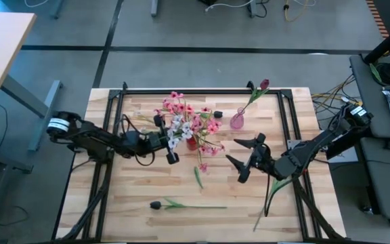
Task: Sort flowers into vase by color
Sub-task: Put the bottom white flowers into the red vase
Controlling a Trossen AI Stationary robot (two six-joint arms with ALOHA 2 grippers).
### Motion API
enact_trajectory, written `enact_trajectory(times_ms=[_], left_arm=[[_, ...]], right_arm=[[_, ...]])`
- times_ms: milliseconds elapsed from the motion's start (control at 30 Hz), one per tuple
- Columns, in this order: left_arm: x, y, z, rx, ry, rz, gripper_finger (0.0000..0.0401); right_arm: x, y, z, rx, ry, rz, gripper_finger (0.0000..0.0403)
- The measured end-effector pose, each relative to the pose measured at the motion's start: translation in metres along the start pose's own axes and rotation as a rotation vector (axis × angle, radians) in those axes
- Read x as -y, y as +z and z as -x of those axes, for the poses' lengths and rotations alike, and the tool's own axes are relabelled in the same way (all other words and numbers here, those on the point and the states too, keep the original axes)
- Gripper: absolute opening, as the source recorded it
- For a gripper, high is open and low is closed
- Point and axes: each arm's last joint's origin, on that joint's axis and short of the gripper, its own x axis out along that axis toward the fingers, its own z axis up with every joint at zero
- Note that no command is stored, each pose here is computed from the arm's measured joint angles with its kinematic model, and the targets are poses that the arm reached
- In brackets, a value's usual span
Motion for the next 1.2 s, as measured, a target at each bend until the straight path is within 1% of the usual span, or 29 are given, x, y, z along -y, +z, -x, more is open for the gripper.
enact_trajectory(times_ms=[133, 267, 333, 800, 1133, 1200], left_arm=[[0.000, 0.000, -0.001, 0.008, 0.005, -0.016, 0.0000], [-0.001, 0.002, -0.003, 0.015, 0.011, -0.057, 0.0000], [-0.001, 0.002, -0.004, 0.014, 0.013, -0.054, 0.0000], [-0.007, -0.005, -0.005, -0.027, 0.033, 0.077, 0.0000], [-0.009, -0.009, -0.007, -0.059, 0.037, 0.090, 0.0000], [-0.009, -0.009, -0.007, -0.070, 0.057, 0.097, 0.0000]], right_arm=[[0.000, 0.000, 0.000, 0.000, 0.000, 0.000, 0.0325], [0.000, 0.000, 0.000, 0.000, 0.000, 0.000, 0.0325], [0.000, 0.000, 0.000, 0.000, 0.000, -0.001, 0.0325], [0.000, 0.000, 0.000, 0.000, -0.001, -0.007, 0.0325], [0.000, 0.000, 0.000, 0.000, -0.001, -0.009, 0.0325], [0.000, 0.000, 0.000, 0.000, -0.001, -0.009, 0.0325]])
